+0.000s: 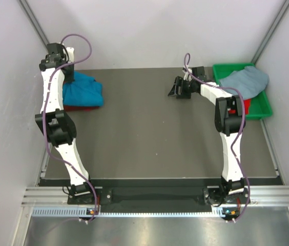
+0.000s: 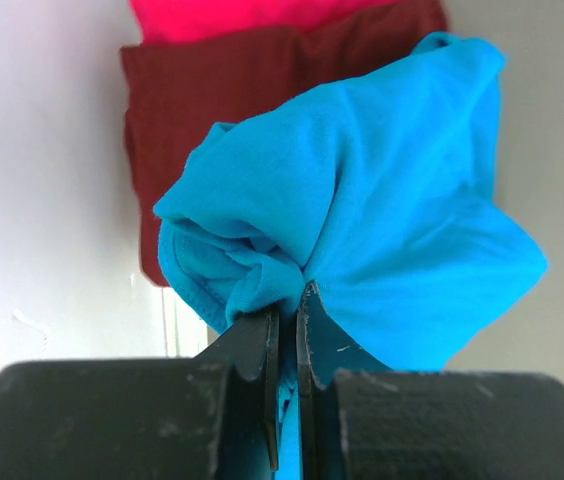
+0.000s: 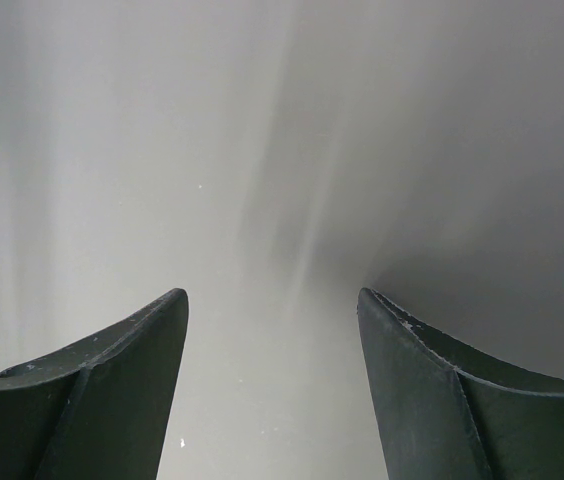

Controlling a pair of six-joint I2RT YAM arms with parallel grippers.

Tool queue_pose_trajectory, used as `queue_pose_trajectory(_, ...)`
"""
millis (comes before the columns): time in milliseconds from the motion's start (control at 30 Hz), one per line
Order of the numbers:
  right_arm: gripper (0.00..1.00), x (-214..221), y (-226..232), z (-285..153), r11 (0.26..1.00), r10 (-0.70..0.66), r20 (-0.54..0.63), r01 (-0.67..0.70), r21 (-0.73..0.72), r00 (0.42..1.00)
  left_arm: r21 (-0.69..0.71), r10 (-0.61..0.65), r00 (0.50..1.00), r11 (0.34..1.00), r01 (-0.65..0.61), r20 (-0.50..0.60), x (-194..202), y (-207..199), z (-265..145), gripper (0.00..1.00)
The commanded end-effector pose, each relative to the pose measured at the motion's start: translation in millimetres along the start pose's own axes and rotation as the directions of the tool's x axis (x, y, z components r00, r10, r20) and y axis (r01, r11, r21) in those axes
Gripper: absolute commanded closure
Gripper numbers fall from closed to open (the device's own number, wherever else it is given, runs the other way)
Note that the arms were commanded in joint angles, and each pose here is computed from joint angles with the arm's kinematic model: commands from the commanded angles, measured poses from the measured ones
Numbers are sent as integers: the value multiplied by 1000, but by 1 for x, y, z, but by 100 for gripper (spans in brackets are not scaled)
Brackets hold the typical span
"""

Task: Fold and stack the t-shirts
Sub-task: Neatly place the folded tshirt to the corner

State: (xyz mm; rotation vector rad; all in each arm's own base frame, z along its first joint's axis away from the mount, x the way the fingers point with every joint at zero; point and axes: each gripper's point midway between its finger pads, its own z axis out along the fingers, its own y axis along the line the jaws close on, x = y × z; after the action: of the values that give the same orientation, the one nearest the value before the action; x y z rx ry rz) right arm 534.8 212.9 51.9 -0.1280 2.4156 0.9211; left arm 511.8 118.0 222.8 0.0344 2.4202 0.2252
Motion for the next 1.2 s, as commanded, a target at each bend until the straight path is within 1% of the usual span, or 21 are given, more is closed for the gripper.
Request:
queue_pose_trajectory(0,31,-30,36,-20,996,-74,90,79,-51,993,-120,30,999,992,-27,30,-8,25,-8,100)
queue_pose_trajectory(167,31,-28,34,-20,996,-71,87,76,-51,994,-210,75,997,975,-77,-20,0,41,5,100)
queue_pose_trajectory(233,31,-27,34,-20,996,-68,85,73,-51,994,-257,77,996,963,-85,-42,5,49,15,100)
queue_pose_trajectory(367,31,-26,34,-20,996,-68,83,72,-52,994,-291,96,992,949,-117,-85,13,55,42,100)
queue_pose_trajectory(533,31,-26,34,-22,996,-74,86,79,-49,994,-350,120,988,926,-145,-94,11,66,65,100)
queue_pose_trajectory(567,31,-26,34,-22,996,-74,85,78,-47,994,-357,124,986,921,-156,-111,15,67,74,100)
queue_pose_trajectory(633,31,-25,34,-22,996,-78,84,82,-44,993,-377,127,987,913,-155,-100,11,71,80,100)
queue_pose_trajectory(800,31,-25,36,-25,995,-90,87,93,-37,992,-444,116,984,881,-164,-133,20,85,104,100)
queue_pose_trajectory(900,31,-27,37,-27,994,-100,91,104,-32,991,-470,105,989,871,-144,-107,13,91,105,100)
queue_pose_trajectory(1067,31,-26,40,-26,993,-116,89,119,-26,989,-484,90,996,871,-88,-20,-12,94,93,100)
queue_pose_trajectory(1167,31,-24,44,-23,992,-124,85,126,-27,989,-468,99,995,879,-93,-13,-14,91,93,100)
